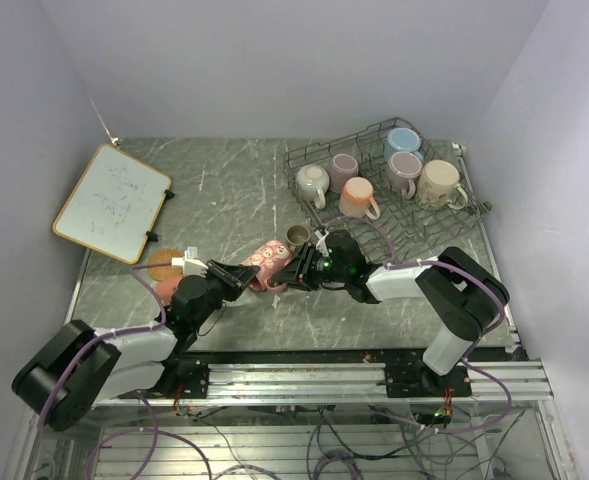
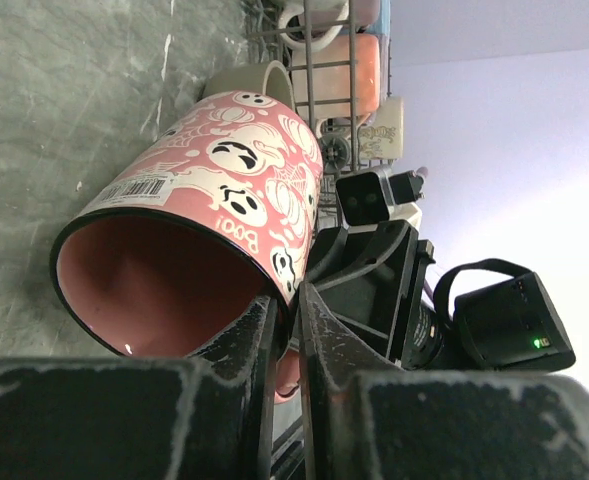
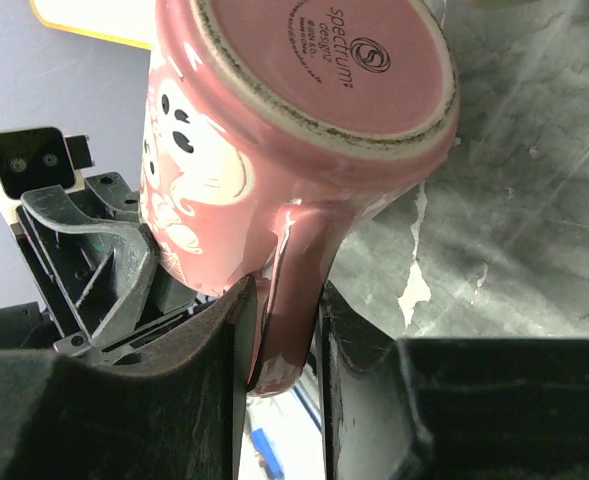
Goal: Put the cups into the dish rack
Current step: Pick up the cup at the center of the board.
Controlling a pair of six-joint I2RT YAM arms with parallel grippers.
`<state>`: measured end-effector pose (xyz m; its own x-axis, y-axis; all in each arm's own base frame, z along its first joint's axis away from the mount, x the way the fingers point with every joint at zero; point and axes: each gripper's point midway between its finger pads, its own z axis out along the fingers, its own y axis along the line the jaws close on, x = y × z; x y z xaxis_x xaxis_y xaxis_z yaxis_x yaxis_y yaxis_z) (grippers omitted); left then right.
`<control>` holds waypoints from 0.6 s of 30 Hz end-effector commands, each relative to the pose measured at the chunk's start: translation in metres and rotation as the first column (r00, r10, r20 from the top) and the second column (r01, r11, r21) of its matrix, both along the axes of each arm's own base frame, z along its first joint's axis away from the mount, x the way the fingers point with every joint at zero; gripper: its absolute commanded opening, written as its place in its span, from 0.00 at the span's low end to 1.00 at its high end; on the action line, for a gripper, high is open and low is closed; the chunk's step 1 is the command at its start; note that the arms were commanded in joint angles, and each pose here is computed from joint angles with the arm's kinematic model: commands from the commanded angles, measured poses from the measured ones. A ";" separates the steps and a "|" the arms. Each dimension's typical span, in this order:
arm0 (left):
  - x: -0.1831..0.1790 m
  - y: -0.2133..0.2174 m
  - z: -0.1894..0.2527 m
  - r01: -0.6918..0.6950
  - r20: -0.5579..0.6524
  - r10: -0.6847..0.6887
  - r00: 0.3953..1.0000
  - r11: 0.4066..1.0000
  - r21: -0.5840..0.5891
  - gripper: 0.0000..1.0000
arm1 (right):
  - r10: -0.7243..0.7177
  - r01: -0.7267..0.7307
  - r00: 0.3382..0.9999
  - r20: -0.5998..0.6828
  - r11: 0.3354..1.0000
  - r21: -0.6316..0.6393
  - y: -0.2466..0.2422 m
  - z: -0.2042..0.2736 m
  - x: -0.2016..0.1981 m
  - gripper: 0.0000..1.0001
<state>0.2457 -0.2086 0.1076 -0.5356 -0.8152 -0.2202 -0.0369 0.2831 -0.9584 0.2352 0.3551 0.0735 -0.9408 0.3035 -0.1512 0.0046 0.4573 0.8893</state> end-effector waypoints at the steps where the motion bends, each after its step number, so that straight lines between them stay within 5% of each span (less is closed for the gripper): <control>1: -0.011 -0.008 0.001 0.084 0.017 -0.085 0.996 0.994 0.073 0.21 | 0.006 -0.019 0.996 0.090 0.990 0.141 0.011 0.054 0.010 0.10; 7: -0.015 -0.002 0.002 0.085 0.014 -0.087 0.996 0.989 0.122 0.22 | 0.016 -0.028 0.997 0.078 0.988 0.153 0.014 0.054 0.009 0.22; 13: -0.019 -0.004 -0.003 0.109 0.007 -0.111 0.994 0.984 0.138 0.22 | 0.045 -0.058 0.994 0.097 0.989 0.135 0.022 0.051 0.006 0.02; 18: -0.022 -0.005 -0.005 0.128 0.003 -0.130 0.992 0.981 0.143 0.23 | 0.090 -0.103 0.992 0.089 0.985 0.142 0.032 0.048 -0.003 0.00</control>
